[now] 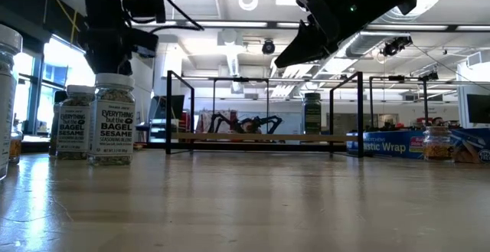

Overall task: Shelf spices
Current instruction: Put the top green seasoning bottle on the shelf aligned with the other green seasoning bottles

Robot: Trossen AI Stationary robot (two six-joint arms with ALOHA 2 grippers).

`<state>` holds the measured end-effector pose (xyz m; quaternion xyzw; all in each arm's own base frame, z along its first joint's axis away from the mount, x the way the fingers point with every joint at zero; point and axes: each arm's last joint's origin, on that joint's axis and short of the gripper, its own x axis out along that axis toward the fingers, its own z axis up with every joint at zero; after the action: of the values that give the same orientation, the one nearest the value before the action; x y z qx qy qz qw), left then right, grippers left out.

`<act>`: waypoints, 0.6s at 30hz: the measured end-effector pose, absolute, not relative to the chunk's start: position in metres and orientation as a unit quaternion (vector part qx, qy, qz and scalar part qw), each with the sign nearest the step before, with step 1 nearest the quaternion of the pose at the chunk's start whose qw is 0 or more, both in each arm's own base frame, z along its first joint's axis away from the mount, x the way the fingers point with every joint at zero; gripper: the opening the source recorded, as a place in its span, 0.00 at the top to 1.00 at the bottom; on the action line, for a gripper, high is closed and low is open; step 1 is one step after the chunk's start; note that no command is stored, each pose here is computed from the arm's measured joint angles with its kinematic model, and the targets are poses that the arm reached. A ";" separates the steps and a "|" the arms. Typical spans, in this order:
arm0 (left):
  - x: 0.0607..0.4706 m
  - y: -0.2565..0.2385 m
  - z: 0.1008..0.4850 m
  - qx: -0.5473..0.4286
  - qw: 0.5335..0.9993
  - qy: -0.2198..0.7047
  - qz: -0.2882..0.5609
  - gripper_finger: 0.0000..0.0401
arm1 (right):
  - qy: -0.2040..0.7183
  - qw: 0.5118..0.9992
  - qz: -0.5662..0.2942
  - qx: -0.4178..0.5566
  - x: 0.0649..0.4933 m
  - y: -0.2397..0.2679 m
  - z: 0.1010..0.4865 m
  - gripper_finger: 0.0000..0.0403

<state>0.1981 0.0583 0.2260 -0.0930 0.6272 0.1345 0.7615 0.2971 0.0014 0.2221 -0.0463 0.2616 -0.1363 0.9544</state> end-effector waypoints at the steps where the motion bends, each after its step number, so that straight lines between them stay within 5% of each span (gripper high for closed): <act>1: 0.199 0.059 0.224 -0.091 0.758 0.632 0.132 0.29 | 0.262 0.954 -0.136 -0.047 0.297 0.001 0.222 0.87; 10: 0.208 0.059 0.212 -0.112 0.742 0.651 0.110 0.53 | 0.263 0.954 -0.136 -0.049 0.297 0.001 0.222 0.87; 18: 0.236 0.054 0.221 -0.159 0.806 0.567 0.060 0.53 | 0.296 0.940 -0.156 -0.066 0.283 0.000 0.228 0.87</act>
<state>0.2355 0.0537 0.2208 -0.1585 0.5665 0.0596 0.8065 0.2826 -0.0004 0.2279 -0.0663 0.2959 -0.1560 0.9401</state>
